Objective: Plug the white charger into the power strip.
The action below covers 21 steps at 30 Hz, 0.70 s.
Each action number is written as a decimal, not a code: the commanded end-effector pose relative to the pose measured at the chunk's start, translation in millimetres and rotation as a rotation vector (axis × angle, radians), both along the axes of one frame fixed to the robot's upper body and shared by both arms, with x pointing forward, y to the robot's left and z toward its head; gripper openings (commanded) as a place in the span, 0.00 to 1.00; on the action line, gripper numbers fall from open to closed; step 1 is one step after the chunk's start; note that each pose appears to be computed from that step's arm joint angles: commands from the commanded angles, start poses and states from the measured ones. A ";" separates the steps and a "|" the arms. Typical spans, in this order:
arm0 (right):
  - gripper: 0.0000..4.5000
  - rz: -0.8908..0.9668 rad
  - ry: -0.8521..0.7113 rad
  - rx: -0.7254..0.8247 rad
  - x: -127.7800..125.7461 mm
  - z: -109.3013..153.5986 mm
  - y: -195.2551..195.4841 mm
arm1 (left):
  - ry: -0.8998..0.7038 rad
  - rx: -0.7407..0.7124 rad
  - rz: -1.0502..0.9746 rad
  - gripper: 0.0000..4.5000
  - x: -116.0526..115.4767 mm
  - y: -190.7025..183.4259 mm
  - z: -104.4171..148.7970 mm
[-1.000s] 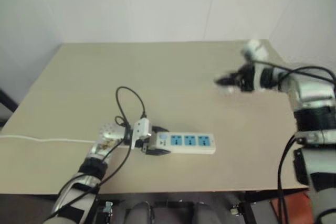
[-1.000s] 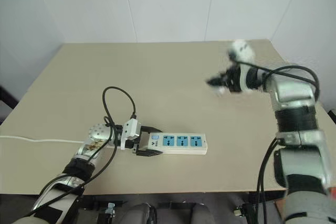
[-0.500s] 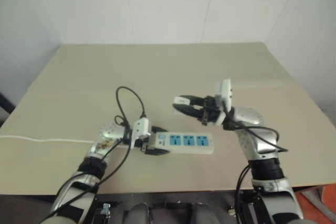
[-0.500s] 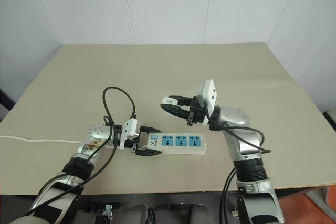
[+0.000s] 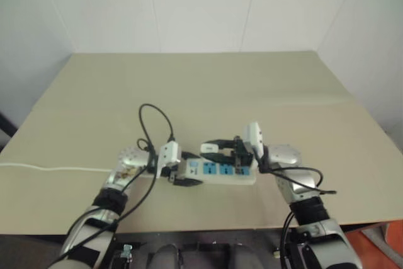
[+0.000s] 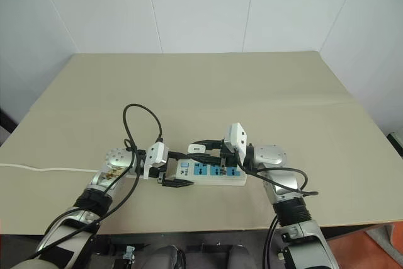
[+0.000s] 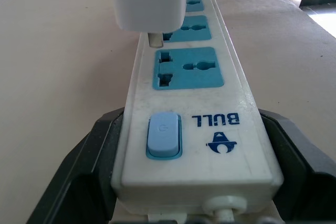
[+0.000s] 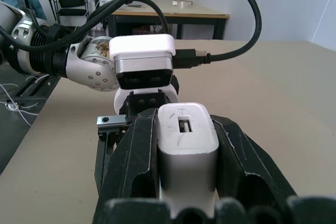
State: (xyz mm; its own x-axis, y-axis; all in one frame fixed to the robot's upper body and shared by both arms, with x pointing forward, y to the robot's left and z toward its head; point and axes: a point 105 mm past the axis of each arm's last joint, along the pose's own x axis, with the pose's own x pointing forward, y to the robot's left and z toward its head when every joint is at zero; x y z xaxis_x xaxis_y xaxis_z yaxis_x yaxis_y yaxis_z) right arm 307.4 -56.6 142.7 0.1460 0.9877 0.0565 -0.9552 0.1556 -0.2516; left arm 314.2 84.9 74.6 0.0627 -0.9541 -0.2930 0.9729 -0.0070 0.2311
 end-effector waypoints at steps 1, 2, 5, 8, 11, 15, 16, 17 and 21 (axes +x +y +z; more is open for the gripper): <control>0.26 0.023 -0.045 0.020 -2.6 8.5 1.7 | 0.037 0.070 0.002 0.74 -4.3 5.0 -15.2; 0.26 0.025 -0.041 0.019 -2.8 8.1 1.8 | 0.038 0.068 0.004 0.74 -4.3 4.9 -15.0; 0.26 0.025 -0.038 0.018 -2.8 7.3 1.4 | 0.041 0.064 0.006 0.74 -4.7 4.9 -14.8; 0.26 0.022 -0.035 0.014 -2.2 5.6 0.5 | 0.043 0.065 0.005 0.74 -5.3 5.4 -15.0; 0.26 0.013 -0.033 0.010 -0.2 4.3 -0.5 | 0.044 0.067 0.003 0.74 -6.3 5.5 -15.6; 0.26 0.007 -0.034 0.010 1.5 4.5 -0.9 | 0.046 0.068 0.003 0.74 -7.1 5.9 -16.3; 0.26 0.005 -0.034 0.009 2.2 4.4 -1.3 | 0.046 0.068 0.003 0.74 -7.3 5.8 -16.4; 0.26 0.003 -0.034 0.009 2.7 4.3 -1.5 | 0.046 0.068 0.003 0.74 -7.4 5.7 -16.4; 0.26 -0.004 -0.029 0.005 4.7 2.7 -2.3 | 0.046 0.066 0.004 0.74 -7.7 5.3 -16.0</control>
State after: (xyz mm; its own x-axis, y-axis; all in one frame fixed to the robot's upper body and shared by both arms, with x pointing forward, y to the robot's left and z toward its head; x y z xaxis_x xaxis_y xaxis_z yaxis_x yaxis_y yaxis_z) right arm 310.3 -57.1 133.2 0.1473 0.9882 0.0410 -0.9622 0.1528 -0.2253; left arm 312.2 85.3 74.5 0.0660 -0.9536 -0.2937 0.9731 -0.0036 0.2302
